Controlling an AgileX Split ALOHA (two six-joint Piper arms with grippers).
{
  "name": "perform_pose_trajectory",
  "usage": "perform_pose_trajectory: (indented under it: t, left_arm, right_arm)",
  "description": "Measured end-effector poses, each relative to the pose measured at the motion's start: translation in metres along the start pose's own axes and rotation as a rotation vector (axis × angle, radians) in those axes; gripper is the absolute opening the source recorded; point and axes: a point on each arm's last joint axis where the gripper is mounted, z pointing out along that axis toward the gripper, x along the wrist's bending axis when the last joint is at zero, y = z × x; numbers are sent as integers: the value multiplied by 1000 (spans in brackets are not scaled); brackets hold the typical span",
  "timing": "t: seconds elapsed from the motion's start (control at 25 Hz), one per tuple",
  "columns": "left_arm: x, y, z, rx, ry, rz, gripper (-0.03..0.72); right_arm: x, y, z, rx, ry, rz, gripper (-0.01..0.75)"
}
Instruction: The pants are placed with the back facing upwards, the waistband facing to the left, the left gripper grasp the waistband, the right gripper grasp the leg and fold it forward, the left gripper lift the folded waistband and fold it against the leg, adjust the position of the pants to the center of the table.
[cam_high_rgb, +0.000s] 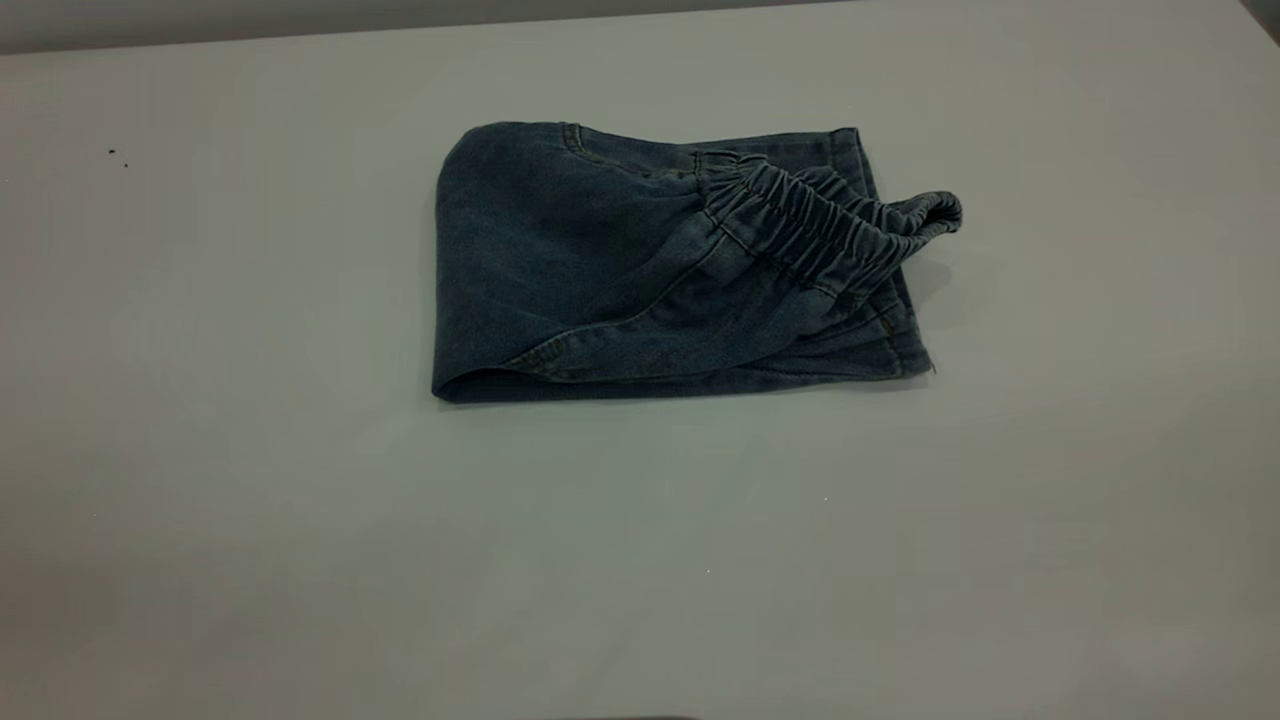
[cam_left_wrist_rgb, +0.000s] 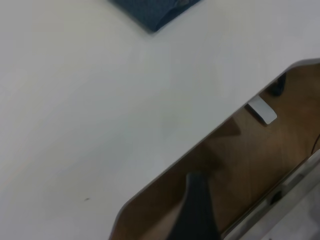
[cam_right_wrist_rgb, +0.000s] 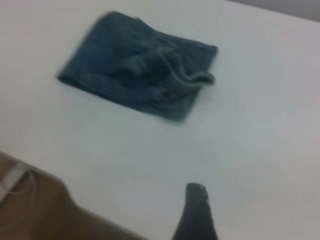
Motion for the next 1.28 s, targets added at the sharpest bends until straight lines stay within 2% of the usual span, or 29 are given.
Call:
perform_pose_trajectory:
  t: [0.2, 1.28]
  left_arm:
    - [0, -2, 3, 9, 0, 0, 553]
    - [0, -5, 13, 10, -2, 4, 553]
  right_arm:
    - [-3, -11, 18, 46, -5, 11, 483]
    - [-3, -10, 18, 38, -6, 13, 482]
